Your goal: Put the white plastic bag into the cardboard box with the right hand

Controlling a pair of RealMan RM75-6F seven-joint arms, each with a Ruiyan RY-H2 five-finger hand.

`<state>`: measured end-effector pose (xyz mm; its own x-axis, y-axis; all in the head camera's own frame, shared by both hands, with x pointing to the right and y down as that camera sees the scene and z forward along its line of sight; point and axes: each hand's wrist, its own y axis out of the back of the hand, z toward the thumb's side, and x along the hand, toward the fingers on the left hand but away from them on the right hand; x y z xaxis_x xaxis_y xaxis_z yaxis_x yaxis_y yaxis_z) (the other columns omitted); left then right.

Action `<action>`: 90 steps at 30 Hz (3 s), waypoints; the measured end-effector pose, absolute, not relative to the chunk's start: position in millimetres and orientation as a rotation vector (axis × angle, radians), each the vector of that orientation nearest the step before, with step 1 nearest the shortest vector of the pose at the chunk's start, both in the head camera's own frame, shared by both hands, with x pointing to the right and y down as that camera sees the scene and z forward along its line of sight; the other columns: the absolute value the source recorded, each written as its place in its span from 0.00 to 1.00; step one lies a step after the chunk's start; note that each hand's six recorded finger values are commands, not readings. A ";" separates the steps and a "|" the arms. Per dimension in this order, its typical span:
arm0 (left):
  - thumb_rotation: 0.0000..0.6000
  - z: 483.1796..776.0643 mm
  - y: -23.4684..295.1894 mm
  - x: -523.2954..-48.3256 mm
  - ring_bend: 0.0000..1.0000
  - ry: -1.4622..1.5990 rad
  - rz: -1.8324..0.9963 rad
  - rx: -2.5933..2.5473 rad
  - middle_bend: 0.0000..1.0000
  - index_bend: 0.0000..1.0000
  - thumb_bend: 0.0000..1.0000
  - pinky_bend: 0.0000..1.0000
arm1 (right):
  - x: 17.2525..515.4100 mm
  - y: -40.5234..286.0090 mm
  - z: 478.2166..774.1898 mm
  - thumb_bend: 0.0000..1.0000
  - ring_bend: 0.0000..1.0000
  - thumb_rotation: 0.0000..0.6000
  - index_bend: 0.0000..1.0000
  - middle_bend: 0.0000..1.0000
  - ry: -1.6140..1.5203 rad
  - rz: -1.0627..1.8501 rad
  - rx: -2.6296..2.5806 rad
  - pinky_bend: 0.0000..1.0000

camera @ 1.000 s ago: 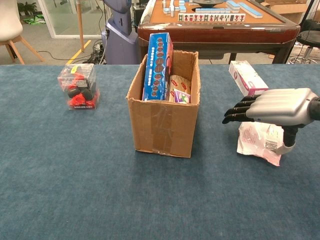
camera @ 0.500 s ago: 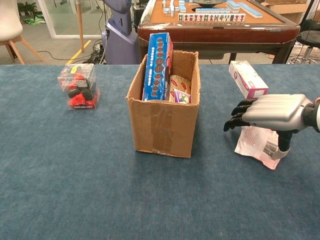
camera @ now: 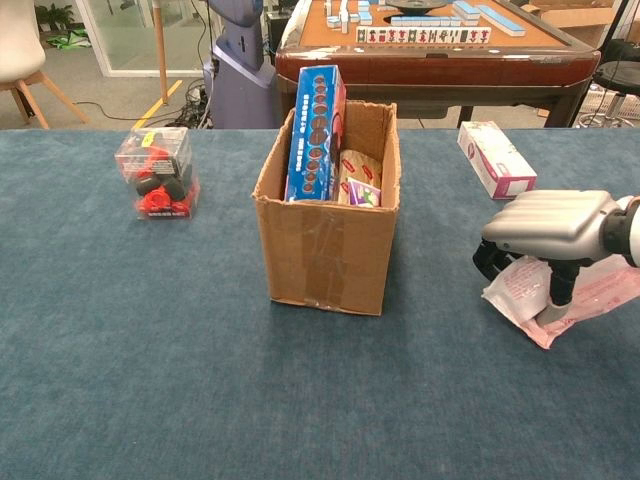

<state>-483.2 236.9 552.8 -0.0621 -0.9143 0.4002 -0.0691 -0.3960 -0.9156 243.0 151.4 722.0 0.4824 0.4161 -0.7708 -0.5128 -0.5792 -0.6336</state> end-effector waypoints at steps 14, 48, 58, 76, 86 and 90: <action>1.00 553.7 237.7 -481.9 0.06 1.077 -1.545 -1.517 0.06 0.14 0.10 0.33 | 239.6 126.6 681.6 0.00 0.64 1.00 0.64 0.71 -0.108 1.189 -1.817 0.69; 1.00 544.9 238.5 -485.3 0.06 1.103 -1.540 -1.499 0.06 0.14 0.10 0.33 | 94.0 40.8 600.3 0.00 0.65 1.00 0.64 0.71 -0.523 0.621 -1.745 0.69; 1.00 542.1 238.4 -488.5 0.06 1.116 -1.541 -1.492 0.06 0.14 0.10 0.33 | 63.3 55.4 630.7 0.00 0.60 1.00 0.64 0.67 -0.427 0.609 -1.809 0.69; 1.00 538.2 236.5 -489.9 0.06 1.125 -1.532 -1.489 0.06 0.14 0.10 0.33 | 55.5 54.4 635.1 0.00 0.13 1.00 0.19 0.16 -0.411 0.635 -1.851 0.24; 1.00 537.0 237.7 -489.4 0.06 1.126 -1.525 -1.494 0.06 0.14 0.10 0.33 | 81.0 52.4 602.8 0.00 0.13 1.00 0.19 0.16 -0.443 0.649 -1.764 0.24; 1.00 536.6 238.4 -488.3 0.06 1.123 -1.521 -1.495 0.06 0.14 0.10 0.33 | 108.2 55.8 581.7 0.00 0.13 1.00 0.19 0.16 -0.475 0.682 -1.712 0.24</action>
<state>-488.3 238.4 536.6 -0.0734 -0.9254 0.3717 -0.0825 -0.3658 -0.9270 108.2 55.8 581.7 0.7467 0.6369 -0.1916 -0.0412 -0.2433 -0.9691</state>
